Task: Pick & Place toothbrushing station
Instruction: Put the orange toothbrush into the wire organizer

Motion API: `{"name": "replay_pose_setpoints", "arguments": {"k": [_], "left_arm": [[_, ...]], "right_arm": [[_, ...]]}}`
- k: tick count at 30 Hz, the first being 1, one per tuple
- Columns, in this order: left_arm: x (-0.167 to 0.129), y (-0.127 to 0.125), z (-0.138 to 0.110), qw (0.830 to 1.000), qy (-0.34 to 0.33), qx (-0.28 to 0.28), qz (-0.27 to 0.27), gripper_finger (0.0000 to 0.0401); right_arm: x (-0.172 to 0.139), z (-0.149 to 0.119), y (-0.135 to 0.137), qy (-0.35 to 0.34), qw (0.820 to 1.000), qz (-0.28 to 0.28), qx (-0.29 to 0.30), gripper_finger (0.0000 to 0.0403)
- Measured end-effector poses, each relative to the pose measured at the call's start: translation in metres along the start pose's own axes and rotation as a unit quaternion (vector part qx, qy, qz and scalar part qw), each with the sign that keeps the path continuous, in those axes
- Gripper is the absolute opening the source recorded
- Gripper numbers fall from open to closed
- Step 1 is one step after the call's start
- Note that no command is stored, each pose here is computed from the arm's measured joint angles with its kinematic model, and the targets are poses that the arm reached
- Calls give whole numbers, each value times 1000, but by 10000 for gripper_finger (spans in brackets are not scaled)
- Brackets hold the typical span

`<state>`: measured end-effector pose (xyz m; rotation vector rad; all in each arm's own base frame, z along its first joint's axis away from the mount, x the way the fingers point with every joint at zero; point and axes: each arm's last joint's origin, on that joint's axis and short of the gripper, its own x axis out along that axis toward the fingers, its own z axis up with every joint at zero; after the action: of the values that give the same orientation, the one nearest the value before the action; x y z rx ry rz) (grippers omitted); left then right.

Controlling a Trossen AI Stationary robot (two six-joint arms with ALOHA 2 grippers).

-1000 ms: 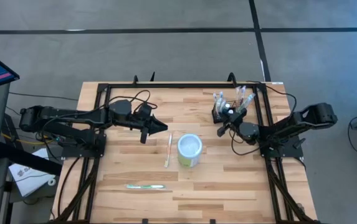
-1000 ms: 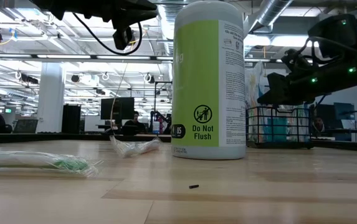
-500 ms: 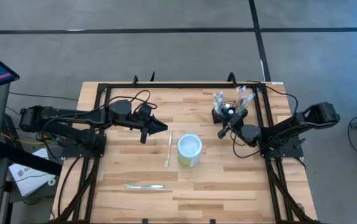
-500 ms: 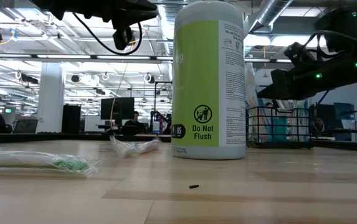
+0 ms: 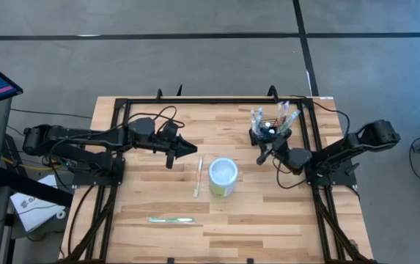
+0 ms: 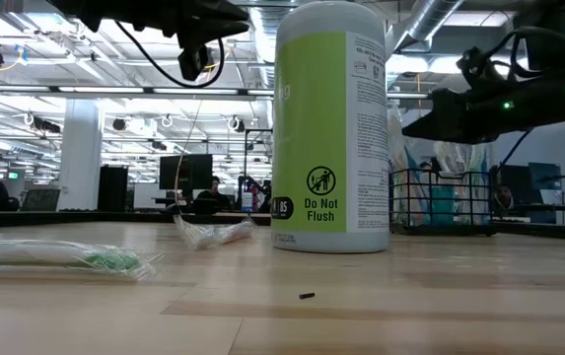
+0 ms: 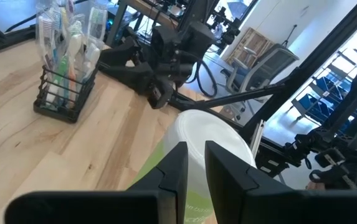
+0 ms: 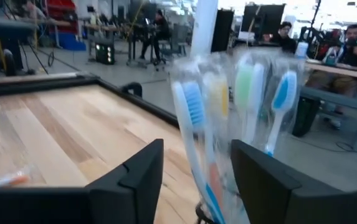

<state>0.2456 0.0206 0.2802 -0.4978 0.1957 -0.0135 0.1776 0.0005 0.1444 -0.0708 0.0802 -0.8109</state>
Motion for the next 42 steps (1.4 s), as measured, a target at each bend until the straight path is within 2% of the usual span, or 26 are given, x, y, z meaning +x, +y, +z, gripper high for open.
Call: {"name": "replay_pose_setpoints", "arguments": {"k": [10,15,22,25,31,34,37,42], "left_arm": [[1,-2,-5,1000,17,2,0,49],[2,-16,-17,997,55,38,-24,49],[0,-40,-41,990,126,41,-57,49],[-2,-52,-53,987,146,43,-44,49],[-13,-77,-79,982,181,50,-1,49],[-18,-86,-88,984,168,52,29,49],[-16,-90,-95,985,149,56,69,49],[-5,-87,-109,979,171,70,89,49]], "right_arm": [[-18,24,8,-78,997,19,16,188],[-34,34,13,-105,994,30,27,180],[-52,44,21,-101,994,33,40,170],[-59,56,26,-107,992,44,46,166],[-74,78,33,-88,995,28,31,164],[-81,87,36,-78,996,24,23,166],[-87,94,39,-67,997,22,4,165],[-95,104,43,-44,999,13,-16,161]]}}
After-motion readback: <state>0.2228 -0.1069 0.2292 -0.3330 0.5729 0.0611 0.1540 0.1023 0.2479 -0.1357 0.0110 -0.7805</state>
